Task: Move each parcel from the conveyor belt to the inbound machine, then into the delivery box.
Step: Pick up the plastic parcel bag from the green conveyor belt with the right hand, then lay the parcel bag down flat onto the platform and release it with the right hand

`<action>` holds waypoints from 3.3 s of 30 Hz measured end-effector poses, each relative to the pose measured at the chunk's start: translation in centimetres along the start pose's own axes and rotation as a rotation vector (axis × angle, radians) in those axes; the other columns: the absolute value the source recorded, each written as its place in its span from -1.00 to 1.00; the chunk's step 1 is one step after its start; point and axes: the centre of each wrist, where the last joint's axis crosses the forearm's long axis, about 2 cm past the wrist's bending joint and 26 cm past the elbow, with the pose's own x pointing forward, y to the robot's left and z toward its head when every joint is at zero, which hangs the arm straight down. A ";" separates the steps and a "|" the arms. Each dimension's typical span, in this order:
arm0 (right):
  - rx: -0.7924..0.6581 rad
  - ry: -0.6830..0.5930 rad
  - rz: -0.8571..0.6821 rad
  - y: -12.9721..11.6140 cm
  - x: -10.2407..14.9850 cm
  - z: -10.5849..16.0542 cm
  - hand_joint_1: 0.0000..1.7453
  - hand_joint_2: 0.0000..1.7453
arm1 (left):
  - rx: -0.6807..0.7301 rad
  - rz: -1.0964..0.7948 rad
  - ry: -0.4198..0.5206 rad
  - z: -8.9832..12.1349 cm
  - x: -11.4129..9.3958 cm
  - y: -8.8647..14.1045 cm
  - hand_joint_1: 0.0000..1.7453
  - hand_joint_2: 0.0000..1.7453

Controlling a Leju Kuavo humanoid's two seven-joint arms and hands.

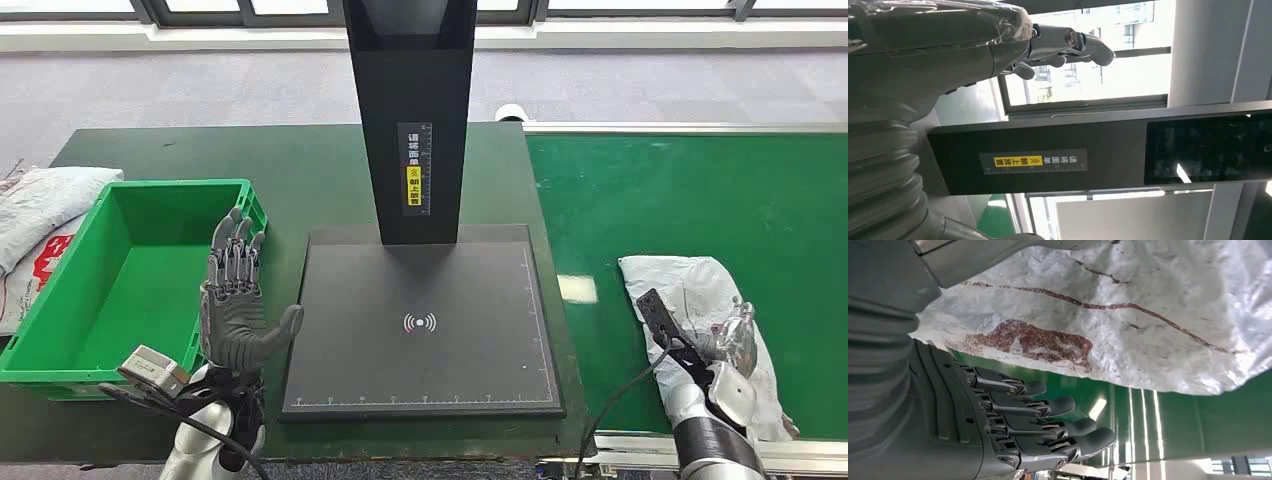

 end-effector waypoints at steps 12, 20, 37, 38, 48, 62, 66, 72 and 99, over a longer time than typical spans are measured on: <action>0.080 0.054 0.022 0.3 -0.6 -0.1 0.44 1.00 | 0.001 0.001 0.004 0.0 -0.1 0.0 -1.00 1.00; 0.221 0.120 0.064 0.7 -1.5 -0.2 1.00 1.00 | 0.006 0.010 0.014 0.0 -0.4 0.1 -1.00 1.00; -0.071 -0.016 0.047 -0.4 0.3 -0.1 1.00 1.00 | 0.010 -0.015 0.026 0.6 0.0 0.4 -1.00 1.00; -0.094 -0.035 0.044 -0.6 0.8 -0.1 1.00 1.00 | 0.012 -0.016 0.026 0.7 0.0 0.4 -1.00 1.00; -0.367 -0.318 -0.080 -0.9 3.9 3.1 1.00 1.00 | 0.030 -0.033 0.014 1.1 0.3 0.6 -1.00 1.00; -0.855 -0.846 -0.176 -6.2 11.7 11.7 1.00 1.00 | 0.042 -0.044 0.005 1.6 0.2 0.8 -1.00 1.00; -0.733 -0.888 -0.251 -5.0 14.1 12.8 1.00 1.00 | 0.044 -0.037 0.002 1.6 0.2 0.8 -1.00 1.00; -0.417 -1.029 -0.257 -0.6 18.1 15.4 1.00 1.00 | 0.037 -0.030 0.006 1.4 -0.1 0.7 -1.00 1.00; -0.070 -0.952 -0.103 5.1 17.4 13.7 -1.00 1.00 | 0.026 -0.037 0.018 1.1 -0.6 1.0 -1.00 1.00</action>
